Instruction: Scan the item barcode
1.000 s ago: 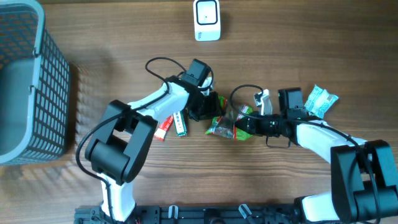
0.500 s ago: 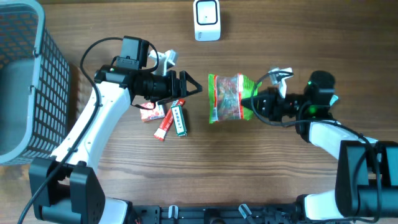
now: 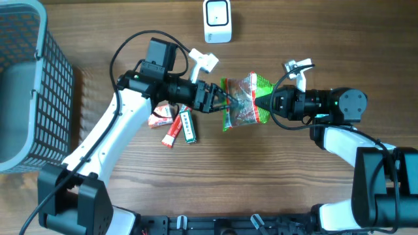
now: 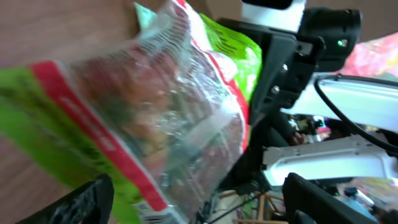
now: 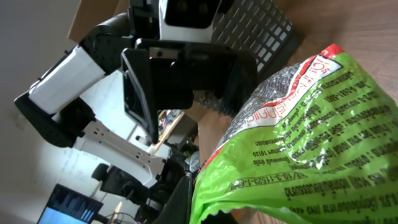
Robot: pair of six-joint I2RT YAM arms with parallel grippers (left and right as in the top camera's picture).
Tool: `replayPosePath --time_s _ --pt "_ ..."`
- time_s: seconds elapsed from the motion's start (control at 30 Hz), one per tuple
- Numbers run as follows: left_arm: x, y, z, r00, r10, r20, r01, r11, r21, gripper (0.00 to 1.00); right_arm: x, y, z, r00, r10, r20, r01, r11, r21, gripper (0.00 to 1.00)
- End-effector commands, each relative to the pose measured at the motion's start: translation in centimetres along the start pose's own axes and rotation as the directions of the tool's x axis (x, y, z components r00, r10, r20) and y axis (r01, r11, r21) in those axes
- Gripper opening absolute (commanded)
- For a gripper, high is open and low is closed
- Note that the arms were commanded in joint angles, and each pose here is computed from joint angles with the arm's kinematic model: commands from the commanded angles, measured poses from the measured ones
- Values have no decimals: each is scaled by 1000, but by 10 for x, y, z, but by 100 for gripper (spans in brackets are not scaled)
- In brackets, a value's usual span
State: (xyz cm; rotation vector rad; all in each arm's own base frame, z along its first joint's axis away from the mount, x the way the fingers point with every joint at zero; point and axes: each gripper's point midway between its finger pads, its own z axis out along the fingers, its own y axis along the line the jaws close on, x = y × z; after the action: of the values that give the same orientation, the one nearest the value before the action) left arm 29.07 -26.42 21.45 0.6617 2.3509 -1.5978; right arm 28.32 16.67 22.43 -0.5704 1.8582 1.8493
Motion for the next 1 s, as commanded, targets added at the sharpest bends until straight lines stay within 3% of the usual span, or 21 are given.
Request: replayPosePath --time_s 0.0,0.17,0.3,0.5,0.6,0.8,0.97 --pt "-14 25 -22 997 -11 70 16 998 -68 87 5 6 1 998 -16 -54 15 1000 -13 4" --pt "-17 24 -28 996 11 84 -8 999 -42 95 -14 24 2 1000 -18 -26 17 1000 -5 4" --pt "-23 -8 -31 991 84 101 -97 987 128 96 -28 28 2 1000 -12 22 12 1000 -9 4" --pt "-28 19 -30 990 79 114 -77 997 -24 100 -43 48 19 998 -56 -9 56 997 -50 4" --pt "-28 19 -30 991 75 114 -72 997 -28 100 -54 61 24 996 -91 -19 89 994 -63 4" --pt "-21 -32 -34 988 122 97 -144 954 261 100 -54 67 35 994 -111 -18 109 990 -94 4" --pt "-20 -36 -34 988 123 94 -144 950 278 99 -54 71 41 992 -128 -9 126 986 -110 4"
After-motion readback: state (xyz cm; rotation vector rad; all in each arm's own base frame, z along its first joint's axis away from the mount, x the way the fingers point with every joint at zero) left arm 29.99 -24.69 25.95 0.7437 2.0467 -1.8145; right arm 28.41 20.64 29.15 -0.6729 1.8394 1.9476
